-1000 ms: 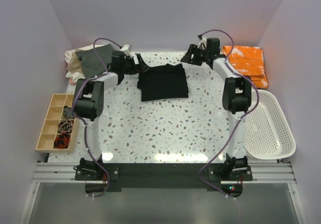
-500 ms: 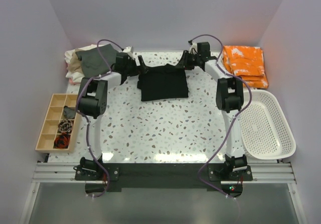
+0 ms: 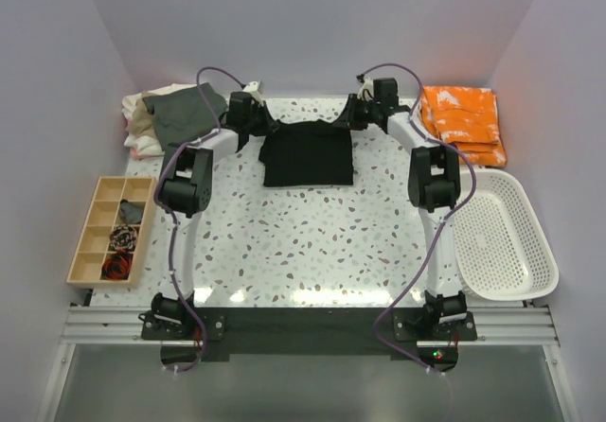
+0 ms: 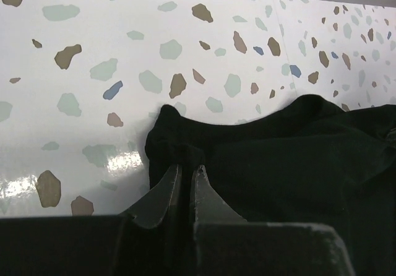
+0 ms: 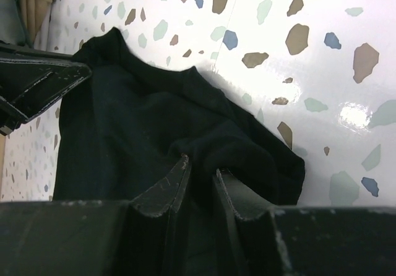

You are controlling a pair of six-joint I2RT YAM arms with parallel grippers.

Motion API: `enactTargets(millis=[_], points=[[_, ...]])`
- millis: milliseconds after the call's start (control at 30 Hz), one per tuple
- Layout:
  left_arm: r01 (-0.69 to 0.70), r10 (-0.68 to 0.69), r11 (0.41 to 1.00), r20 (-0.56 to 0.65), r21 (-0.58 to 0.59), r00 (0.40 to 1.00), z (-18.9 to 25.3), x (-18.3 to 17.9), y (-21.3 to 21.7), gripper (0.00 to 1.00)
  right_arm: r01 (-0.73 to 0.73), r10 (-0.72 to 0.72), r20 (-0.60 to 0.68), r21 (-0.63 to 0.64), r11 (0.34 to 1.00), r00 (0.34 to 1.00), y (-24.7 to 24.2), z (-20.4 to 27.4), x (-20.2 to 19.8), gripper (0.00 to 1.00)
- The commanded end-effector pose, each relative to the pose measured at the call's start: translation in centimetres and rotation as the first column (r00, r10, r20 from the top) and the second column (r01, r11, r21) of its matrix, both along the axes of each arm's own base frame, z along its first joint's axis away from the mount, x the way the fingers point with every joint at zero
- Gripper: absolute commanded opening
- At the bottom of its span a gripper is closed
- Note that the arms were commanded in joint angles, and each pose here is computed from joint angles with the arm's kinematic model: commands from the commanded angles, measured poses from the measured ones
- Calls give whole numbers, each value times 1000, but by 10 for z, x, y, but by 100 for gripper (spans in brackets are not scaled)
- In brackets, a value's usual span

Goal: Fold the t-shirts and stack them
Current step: Smooth out wrinkles on the folded tshirt

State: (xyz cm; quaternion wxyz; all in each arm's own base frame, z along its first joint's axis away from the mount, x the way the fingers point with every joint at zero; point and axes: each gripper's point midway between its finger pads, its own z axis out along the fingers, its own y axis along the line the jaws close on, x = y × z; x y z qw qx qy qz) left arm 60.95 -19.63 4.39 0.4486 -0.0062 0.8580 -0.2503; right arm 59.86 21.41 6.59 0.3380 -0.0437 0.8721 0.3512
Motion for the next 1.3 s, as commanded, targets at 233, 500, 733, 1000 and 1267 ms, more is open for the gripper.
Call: enactTargets(millis=[233, 500, 733, 1000, 1267], points=[[-58, 59, 996, 16, -65, 998, 2, -3, 55, 0, 169, -168, 48, 1, 986, 985, -62, 12, 36, 16], [-5, 15, 992, 78, -129, 997, 20, 2, 50, 52, 181, -183, 84, 29, 983, 980, -68, 19, 45, 53], [39, -18, 988, 141, -149, 990, 51, 1, 44, 100, 108, -119, 109, 99, 989, 987, -55, 51, 25, 56], [81, -63, 980, 98, -182, 993, 35, -14, 34, 100, -3, -4, 60, 120, 993, 998, -17, 50, -5, 57], [87, -78, 980, 59, -178, 995, 20, -36, 25, 100, -78, 78, 1, 82, 994, 997, 23, 25, -38, 56]])
